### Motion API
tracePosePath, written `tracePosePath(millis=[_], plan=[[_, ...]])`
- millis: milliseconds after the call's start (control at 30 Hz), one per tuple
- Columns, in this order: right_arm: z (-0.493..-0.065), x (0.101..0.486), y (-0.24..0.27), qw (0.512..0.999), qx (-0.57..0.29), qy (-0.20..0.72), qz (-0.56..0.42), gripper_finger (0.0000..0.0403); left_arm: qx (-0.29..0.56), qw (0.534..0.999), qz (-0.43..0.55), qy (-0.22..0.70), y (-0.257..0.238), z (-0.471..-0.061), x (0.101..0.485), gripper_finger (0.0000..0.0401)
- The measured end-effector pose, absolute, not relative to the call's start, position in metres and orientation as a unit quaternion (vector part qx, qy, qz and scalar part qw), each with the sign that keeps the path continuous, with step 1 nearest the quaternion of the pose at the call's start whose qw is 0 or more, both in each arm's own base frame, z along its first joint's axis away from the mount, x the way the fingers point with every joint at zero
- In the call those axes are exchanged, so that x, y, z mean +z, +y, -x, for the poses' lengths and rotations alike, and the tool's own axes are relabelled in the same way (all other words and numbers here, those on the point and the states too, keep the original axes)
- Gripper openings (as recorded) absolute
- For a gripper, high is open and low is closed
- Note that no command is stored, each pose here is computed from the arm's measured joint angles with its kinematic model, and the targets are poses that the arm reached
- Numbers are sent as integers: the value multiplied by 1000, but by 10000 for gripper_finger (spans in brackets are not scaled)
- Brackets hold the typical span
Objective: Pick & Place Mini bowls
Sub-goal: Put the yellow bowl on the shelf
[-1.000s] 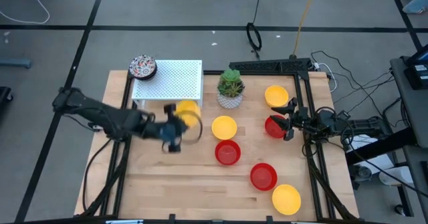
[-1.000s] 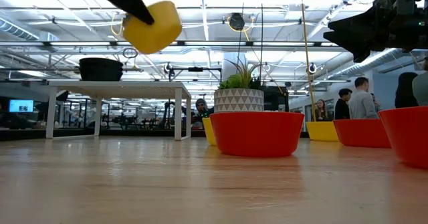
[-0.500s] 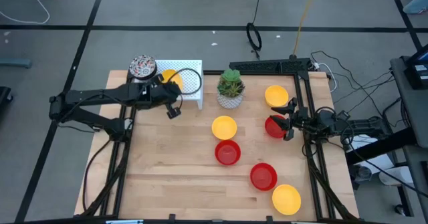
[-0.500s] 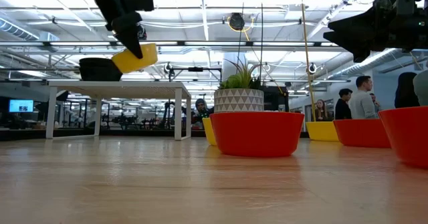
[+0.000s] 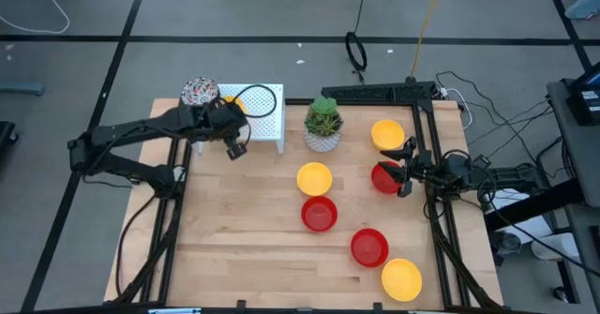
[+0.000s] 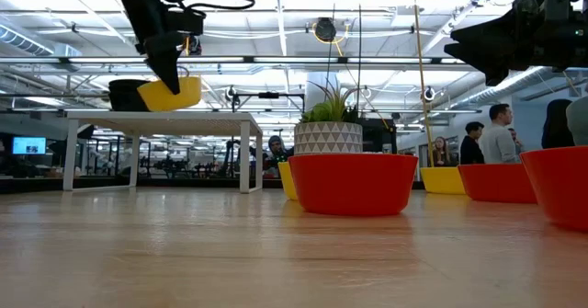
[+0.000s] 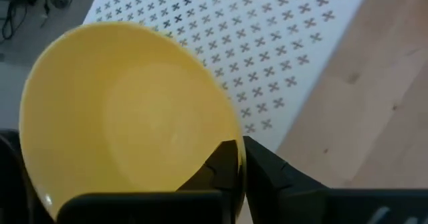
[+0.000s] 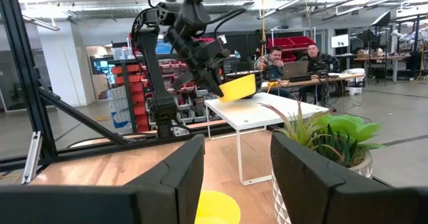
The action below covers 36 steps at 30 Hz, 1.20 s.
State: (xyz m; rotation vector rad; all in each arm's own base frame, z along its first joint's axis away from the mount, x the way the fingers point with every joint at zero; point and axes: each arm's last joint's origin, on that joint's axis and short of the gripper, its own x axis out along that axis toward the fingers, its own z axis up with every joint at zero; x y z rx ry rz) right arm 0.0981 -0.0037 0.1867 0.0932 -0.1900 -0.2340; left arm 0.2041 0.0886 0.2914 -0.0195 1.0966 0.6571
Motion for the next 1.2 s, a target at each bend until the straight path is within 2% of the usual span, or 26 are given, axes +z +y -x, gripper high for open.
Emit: tracePosePath(millis=[233,467,733,967,1200], plan=[[-98,187,-4,988,-118,-93,-35,160,291,807,36,513,95,-201,291,7],[-98,187,-4,988,-118,-93,-35,160,288,808,42,512,96,-201,291,22],[-98,187,-4,988,-118,-93,-35,160,297,808,67,504,96,-201,291,6],[-98,189,-4,987,-117,-106,-37,160,299,808,69,503,96,-201,291,41],[-98,190,-4,986,-117,-108,-38,160,323,805,95,489,96,-201,291,46]])
